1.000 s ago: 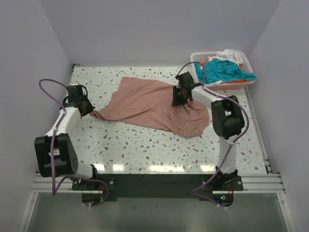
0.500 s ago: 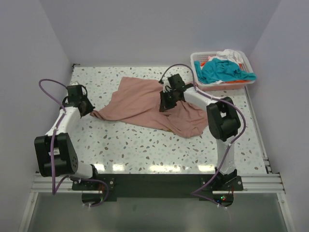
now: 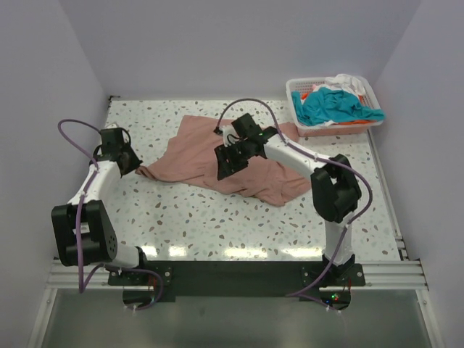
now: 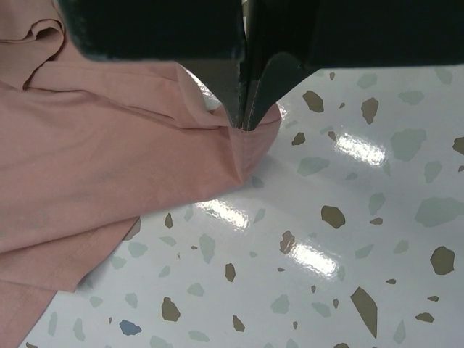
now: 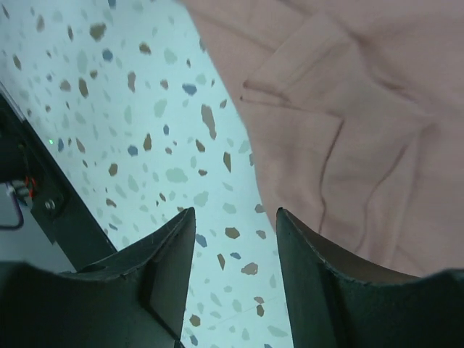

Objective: Fold and stack the t-shirts
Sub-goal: Flatten the tshirt out

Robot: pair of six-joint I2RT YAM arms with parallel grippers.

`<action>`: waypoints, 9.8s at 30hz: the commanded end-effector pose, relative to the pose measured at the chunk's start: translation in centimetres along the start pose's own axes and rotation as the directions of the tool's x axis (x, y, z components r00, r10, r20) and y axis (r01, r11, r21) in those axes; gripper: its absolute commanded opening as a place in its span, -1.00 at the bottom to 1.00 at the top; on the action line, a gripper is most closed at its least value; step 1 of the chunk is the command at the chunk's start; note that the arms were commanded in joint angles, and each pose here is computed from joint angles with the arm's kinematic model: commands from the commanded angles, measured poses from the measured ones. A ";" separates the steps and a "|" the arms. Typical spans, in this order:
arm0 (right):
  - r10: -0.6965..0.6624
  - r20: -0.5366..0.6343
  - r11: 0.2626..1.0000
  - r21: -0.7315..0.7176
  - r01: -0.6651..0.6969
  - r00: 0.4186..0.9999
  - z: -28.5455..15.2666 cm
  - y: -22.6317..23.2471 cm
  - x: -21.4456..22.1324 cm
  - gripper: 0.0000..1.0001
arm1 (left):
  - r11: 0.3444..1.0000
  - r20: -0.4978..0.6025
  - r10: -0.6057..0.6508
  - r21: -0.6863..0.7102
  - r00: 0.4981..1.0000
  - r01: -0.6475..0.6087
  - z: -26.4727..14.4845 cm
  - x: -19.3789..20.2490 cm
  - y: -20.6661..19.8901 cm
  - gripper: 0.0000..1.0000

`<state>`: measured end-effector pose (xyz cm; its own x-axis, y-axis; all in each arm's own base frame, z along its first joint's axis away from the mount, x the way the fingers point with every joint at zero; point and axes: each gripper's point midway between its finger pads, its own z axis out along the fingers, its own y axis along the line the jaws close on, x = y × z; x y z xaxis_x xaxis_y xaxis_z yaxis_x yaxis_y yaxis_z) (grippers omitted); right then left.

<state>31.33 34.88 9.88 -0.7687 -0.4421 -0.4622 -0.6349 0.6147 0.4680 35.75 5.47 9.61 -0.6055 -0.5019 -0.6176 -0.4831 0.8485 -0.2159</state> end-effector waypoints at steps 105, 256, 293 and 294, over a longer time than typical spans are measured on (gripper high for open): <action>0.316 0.517 0.722 0.412 -0.555 0.795 -17.6 -17.8 -0.8 -1.00 | 0.988 -0.178 0.142 0.078 0.974 -0.130 1.0 8.1 0.3 -0.36; 0.311 0.626 0.321 0.639 -0.699 0.715 -23.0 -23.1 9.5 -1.00 | 0.441 0.189 0.476 0.794 0.859 -0.419 -13.2 9.0 -34.4 -0.31; 0.150 0.621 0.805 0.374 -0.460 0.769 -23.8 -7.8 -13.0 -1.00 | 0.760 0.160 0.276 0.568 0.948 -0.317 -9.4 -1.2 -19.2 -0.28; 0.176 0.609 0.771 0.403 -0.493 0.773 -23.7 -9.7 -11.2 -1.00 | 0.757 0.152 0.301 0.563 0.941 -0.333 -9.2 -0.2 -19.4 -0.27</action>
<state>43.49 25.81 30.64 -0.6547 0.0964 -0.7497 -0.2995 0.8776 0.3744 40.66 -10.10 22.14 -0.5994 -0.2668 -0.7546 0.1392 0.8937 -0.4266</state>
